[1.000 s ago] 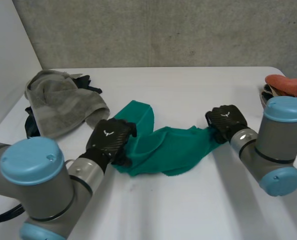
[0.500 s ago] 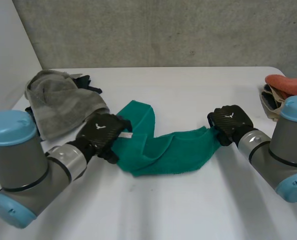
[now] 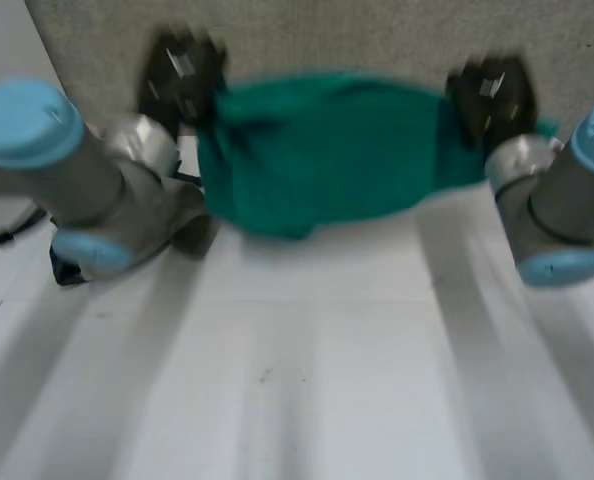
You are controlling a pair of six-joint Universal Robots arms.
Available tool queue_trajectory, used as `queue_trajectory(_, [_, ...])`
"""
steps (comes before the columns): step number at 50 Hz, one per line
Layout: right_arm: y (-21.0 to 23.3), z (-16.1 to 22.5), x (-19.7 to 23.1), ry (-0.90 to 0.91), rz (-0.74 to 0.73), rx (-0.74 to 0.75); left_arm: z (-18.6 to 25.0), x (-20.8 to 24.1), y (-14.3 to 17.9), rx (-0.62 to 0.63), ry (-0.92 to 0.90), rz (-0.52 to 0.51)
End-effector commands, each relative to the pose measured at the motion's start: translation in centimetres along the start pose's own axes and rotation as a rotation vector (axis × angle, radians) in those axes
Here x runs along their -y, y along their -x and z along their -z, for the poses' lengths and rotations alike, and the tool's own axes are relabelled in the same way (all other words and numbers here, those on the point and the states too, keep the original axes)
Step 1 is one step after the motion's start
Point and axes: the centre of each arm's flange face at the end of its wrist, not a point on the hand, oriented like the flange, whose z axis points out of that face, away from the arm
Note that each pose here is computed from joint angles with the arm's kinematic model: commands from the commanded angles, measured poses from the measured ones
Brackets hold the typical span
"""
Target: Fold the laundry.
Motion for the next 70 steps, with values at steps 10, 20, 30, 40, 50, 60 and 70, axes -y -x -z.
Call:
queue_trajectory(10, [-0.9,-2.2,6.5,-0.443,-0.109,-0.142,-0.4,5.3,4.1,0.138,-0.2,0.164])
queue_trajectory(20, [2.7,2.5,-3.1,0.003,-0.063,0.095,9.4,-4.9,-2.1,-0.015,0.248,0.162])
queue_trajectory(30, [4.6,10.8,-10.2,0.478,0.053,0.433,18.5,-7.8,-5.4,-0.145,0.605,0.198])
queue_trajectory(40, [0.2,10.3,-9.8,0.572,-0.081,0.336,19.4,-4.4,-3.9,-0.141,0.622,0.204])
queue_trajectory(50, [-2.8,10.5,-9.5,0.68,-0.367,0.22,17.3,-1.5,-2.3,-0.085,0.496,0.229])
queue_trajectory(60, [-4.4,12.1,-8.3,0.768,-0.527,0.266,14.7,1.7,-1.5,-0.068,0.387,0.255])
queue_trajectory(70, [-1.5,15.9,-6.9,0.735,-0.55,0.321,12.4,5.9,-1.1,-0.072,0.312,0.265])
